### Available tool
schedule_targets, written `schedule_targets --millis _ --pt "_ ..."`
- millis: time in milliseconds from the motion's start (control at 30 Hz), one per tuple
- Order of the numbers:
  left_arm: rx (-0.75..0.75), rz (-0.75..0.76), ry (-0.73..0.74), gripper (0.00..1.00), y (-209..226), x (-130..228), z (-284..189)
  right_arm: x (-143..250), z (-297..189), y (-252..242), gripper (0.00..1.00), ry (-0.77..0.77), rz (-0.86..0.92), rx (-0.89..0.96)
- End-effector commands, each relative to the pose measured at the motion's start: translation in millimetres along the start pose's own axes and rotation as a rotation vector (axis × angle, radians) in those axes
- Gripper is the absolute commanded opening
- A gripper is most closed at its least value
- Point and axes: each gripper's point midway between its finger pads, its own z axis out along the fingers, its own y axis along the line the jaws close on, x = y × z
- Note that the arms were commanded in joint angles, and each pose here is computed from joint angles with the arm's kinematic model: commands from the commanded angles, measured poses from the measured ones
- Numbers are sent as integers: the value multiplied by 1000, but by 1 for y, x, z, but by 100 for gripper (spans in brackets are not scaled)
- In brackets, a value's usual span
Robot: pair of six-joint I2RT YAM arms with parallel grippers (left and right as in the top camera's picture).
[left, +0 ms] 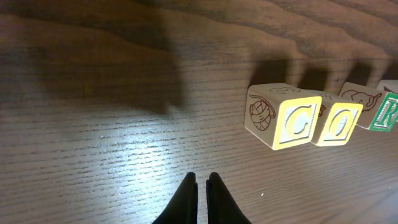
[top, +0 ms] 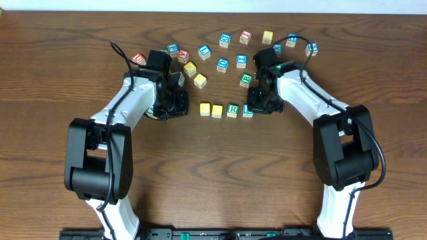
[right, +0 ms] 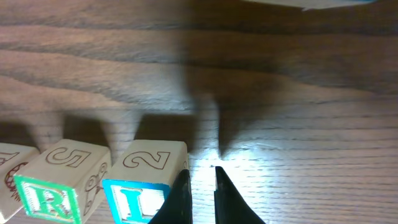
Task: Spell out CORL
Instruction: 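Push the row ends inward with both grippers to close the gaps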
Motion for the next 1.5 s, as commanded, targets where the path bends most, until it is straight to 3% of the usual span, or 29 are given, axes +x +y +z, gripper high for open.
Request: schedule_targets --millis 0,333,1467 --pt "15 33 18 8 -4 4 6 6 8 2 8 23 -13 3" --pt "31 105 -1 8 -27 3 14 4 8 2 8 17 -14 0" --pt "71 143 -9 7 -42 -1 31 5 10 24 10 -2 -55 -44"
